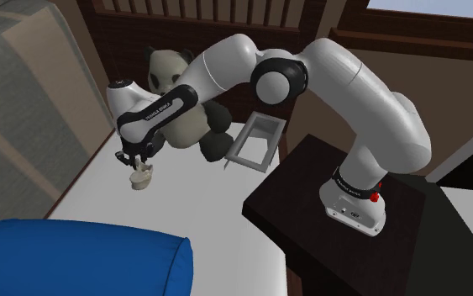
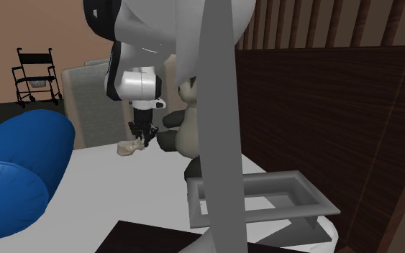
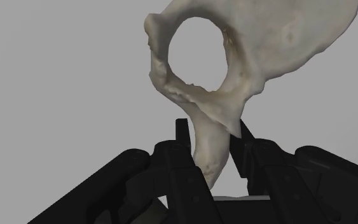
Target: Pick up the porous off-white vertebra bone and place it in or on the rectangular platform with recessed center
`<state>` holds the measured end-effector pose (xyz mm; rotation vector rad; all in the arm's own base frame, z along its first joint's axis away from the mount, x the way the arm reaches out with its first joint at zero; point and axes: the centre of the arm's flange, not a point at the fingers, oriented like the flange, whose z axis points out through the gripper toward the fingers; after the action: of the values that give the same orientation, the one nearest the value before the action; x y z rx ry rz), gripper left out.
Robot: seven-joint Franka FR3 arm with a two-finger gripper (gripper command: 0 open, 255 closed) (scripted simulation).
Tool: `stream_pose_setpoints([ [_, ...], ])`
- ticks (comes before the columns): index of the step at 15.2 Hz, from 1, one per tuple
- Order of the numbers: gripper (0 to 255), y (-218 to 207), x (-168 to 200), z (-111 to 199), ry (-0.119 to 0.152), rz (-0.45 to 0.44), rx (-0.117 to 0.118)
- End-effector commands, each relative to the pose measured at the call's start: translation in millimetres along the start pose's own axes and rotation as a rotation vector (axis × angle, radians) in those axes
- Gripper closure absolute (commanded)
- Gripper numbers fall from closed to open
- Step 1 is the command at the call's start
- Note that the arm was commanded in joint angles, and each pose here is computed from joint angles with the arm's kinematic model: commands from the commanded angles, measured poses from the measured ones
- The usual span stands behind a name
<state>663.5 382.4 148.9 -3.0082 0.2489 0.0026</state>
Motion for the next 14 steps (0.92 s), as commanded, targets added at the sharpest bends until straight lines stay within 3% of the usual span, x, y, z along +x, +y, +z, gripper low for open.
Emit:
stream_pose_setpoints([
  [1, 255, -1, 0, -10, 0.0, 0.0, 0.0],
  [14, 255, -9, -1, -79, 0.0, 0.0, 0.0],
])
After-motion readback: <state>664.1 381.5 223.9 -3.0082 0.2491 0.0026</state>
